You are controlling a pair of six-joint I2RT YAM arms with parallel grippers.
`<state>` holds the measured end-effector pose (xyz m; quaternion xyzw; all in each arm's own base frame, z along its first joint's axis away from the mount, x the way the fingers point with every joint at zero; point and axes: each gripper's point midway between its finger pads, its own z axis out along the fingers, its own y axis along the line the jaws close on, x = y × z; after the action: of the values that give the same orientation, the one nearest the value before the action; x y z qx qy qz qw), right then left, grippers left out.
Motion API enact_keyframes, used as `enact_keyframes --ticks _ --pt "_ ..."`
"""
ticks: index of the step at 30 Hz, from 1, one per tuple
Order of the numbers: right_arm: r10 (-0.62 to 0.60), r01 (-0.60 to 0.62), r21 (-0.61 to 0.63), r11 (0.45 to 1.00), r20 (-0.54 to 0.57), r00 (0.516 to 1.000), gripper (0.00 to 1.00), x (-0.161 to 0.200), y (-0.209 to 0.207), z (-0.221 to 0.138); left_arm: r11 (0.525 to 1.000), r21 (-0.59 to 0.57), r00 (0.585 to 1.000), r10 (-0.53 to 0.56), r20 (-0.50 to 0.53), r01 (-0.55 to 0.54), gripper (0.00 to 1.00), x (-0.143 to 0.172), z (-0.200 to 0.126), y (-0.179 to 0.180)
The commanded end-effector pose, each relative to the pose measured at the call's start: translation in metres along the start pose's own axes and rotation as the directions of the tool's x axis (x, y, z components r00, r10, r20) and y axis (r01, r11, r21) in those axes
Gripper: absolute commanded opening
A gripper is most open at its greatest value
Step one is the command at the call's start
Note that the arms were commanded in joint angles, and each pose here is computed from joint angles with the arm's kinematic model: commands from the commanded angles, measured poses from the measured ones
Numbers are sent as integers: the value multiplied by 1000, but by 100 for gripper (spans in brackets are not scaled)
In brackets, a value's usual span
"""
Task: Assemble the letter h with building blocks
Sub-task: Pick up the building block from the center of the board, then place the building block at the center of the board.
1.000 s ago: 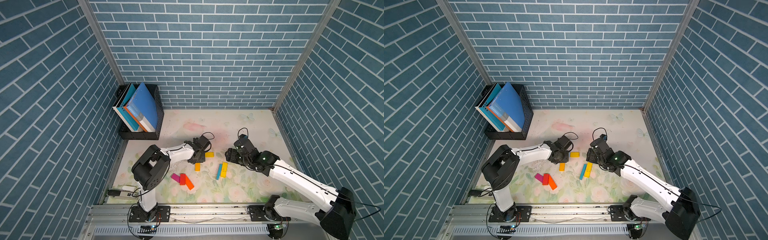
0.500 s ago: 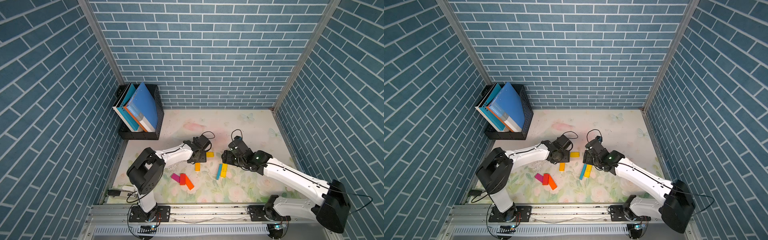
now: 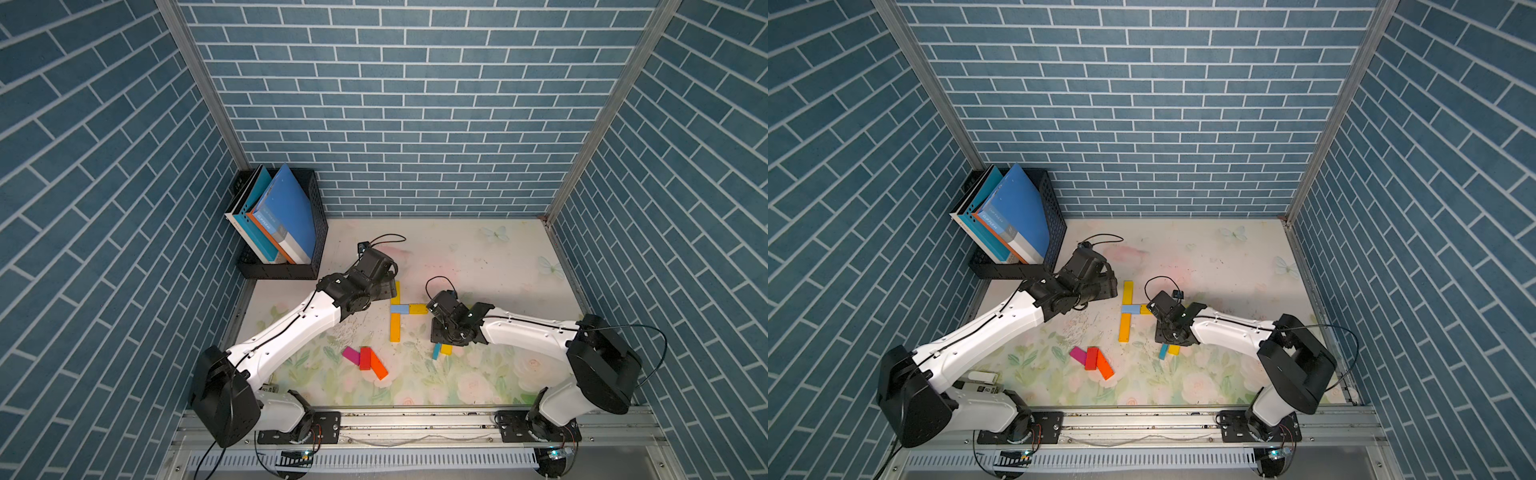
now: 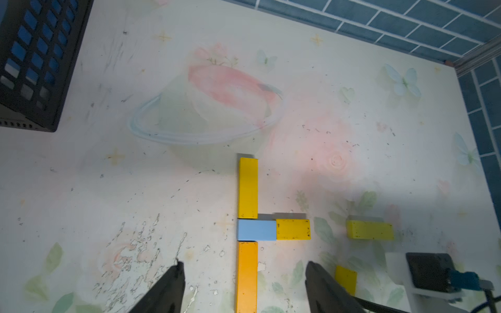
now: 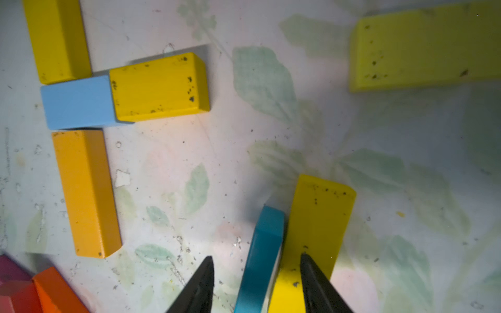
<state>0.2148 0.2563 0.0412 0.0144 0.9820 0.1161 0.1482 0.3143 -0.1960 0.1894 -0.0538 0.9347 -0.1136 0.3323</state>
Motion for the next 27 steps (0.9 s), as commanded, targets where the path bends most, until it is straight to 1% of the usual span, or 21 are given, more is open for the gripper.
enact_keyframes --ticks 1,6,9,11,13,17,18,20,21,23,25,27 --pt "13 -13 14 1000 -19 1000 47 8 -5 8 999 -39 999 20 -50 -22 75 17 9 17" --pt "-31 30 -44 999 -14 999 22 4 12 5 999 -41 998 16 -65 -19 73 24 14 23" --pt "-57 58 -128 990 13 998 12 -2 32 -1 999 -50 998 13 -61 -16 73 22 15 25" --pt "-62 66 -191 979 25 998 10 -4 45 -3 998 -54 998 9 -59 -12 72 20 16 27" --pt "-70 75 -224 972 29 997 9 -5 52 -1 998 -54 998 9 -59 -13 72 21 17 27" --pt "-82 80 -209 975 -1 997 7 2 48 15 998 -59 998 6 -69 -10 72 25 22 31" --pt "-82 79 -200 977 -8 997 9 3 45 18 998 -60 997 8 -77 -12 72 27 23 31" --pt "-81 79 -163 983 -10 997 17 5 34 21 998 -60 996 7 -87 -12 72 30 26 31" --pt "-79 77 -142 987 -5 997 24 4 28 21 998 -55 996 7 -91 -12 72 31 27 31" --pt "-80 80 -96 992 10 997 43 1 16 14 999 -51 995 3 -97 -8 71 33 28 30" --pt "-85 87 -53 995 36 996 51 -4 6 5 999 -42 996 -2 -88 -2 71 30 26 28" --pt "-95 95 -14 995 47 994 55 -7 0 -4 999 -39 997 -5 -74 2 72 26 24 27"
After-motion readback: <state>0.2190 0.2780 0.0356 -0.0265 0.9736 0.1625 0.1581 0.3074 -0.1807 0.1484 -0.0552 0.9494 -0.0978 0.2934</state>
